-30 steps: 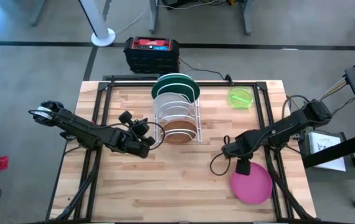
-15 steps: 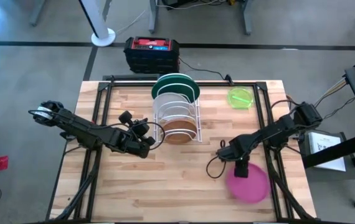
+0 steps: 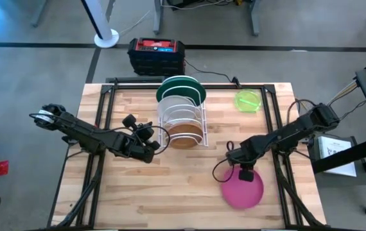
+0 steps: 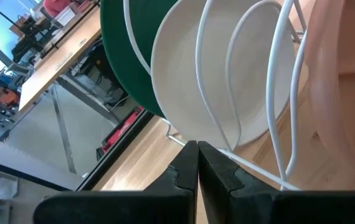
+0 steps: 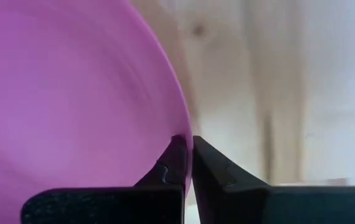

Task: Sort dishes
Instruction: Put the pink plate into the dish rack

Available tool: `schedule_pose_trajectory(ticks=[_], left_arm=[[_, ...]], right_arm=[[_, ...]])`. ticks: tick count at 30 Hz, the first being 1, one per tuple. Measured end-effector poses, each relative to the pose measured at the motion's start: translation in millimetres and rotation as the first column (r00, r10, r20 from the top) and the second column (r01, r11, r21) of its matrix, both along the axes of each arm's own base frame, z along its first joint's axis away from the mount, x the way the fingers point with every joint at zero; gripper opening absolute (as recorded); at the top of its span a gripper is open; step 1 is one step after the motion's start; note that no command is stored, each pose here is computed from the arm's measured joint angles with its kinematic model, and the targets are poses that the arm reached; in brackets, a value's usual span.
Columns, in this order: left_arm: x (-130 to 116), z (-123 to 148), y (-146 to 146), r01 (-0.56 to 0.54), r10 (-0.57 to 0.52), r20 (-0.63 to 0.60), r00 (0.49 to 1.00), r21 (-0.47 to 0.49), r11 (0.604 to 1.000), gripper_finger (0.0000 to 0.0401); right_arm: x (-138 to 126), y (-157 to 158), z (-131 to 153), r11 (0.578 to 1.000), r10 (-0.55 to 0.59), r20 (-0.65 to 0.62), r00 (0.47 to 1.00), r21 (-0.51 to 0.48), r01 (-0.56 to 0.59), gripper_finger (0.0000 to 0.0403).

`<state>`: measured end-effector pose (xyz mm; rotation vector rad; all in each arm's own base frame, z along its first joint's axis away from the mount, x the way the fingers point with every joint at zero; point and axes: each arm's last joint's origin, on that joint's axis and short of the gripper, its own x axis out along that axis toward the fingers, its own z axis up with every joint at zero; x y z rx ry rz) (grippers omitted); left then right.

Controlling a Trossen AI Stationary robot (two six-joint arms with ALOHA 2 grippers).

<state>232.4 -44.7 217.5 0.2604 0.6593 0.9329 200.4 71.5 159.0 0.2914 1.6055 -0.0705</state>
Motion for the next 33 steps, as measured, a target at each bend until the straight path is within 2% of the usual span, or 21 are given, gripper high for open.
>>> schedule_pose_trajectory(ticks=[4, 8, 11, 15, 18, 23, 27, 30, 33], left_arm=[[0, 0, 0, 0.000, 0.000, 0.000, 1.000, 0.000, 1.000, 0.0000], [0, 0, 0, 0.000, 0.000, 0.000, 1.000, 0.000, 1.000, 0.0000], [0, 0, 0, 0.000, 0.000, 0.000, 1.000, 0.001, 1.000, 0.0000], [0, 0, 0, -0.002, 0.002, 0.002, 1.000, 0.005, 1.000, 0.0000], [1, 1, 0, -0.007, 0.007, 0.017, 1.000, 0.015, 1.000, 0.0000], [6, 9, -2, 0.037, -0.037, 0.001, 0.999, -0.032, 0.999, 0.0000], [12, 23, -5, 0.074, -0.074, -0.014, 0.997, -0.017, 0.997, 0.0000], [16, 33, -5, 0.099, -0.099, -0.039, 0.994, 0.008, 0.995, 0.0000], [17, 39, -4, 0.092, -0.088, -0.058, 0.994, 0.071, 0.993, 0.0000]], right_arm=[[-5, -6, 19, 0.994, -0.056, 0.141, 0.988, -0.087, 0.069, 0.0000], [-11, -12, 41, 0.972, -0.148, 0.316, 0.937, -0.130, 0.197, 0.0000], [-17, -18, 57, 0.926, -0.263, 0.449, 0.854, -0.130, 0.354, 0.0000], [-27, -25, 77, 0.839, -0.331, 0.642, 0.691, -0.135, 0.527, 0.0000], [-30, -30, 90, 0.782, -0.290, 0.770, 0.568, -0.151, 0.605, 0.0000], [-30, -35, 110, 0.692, -0.123, 0.899, 0.420, -0.226, 0.686, 0.0000], [-23, -41, 122, 0.600, -0.002, 0.928, 0.373, -0.297, 0.743, 0.0000], [-15, -48, 129, 0.508, 0.071, 0.925, 0.372, -0.355, 0.785, 0.0000], [-4, -56, 138, 0.467, 0.125, 0.923, 0.365, -0.379, 0.799, 0.0000]])
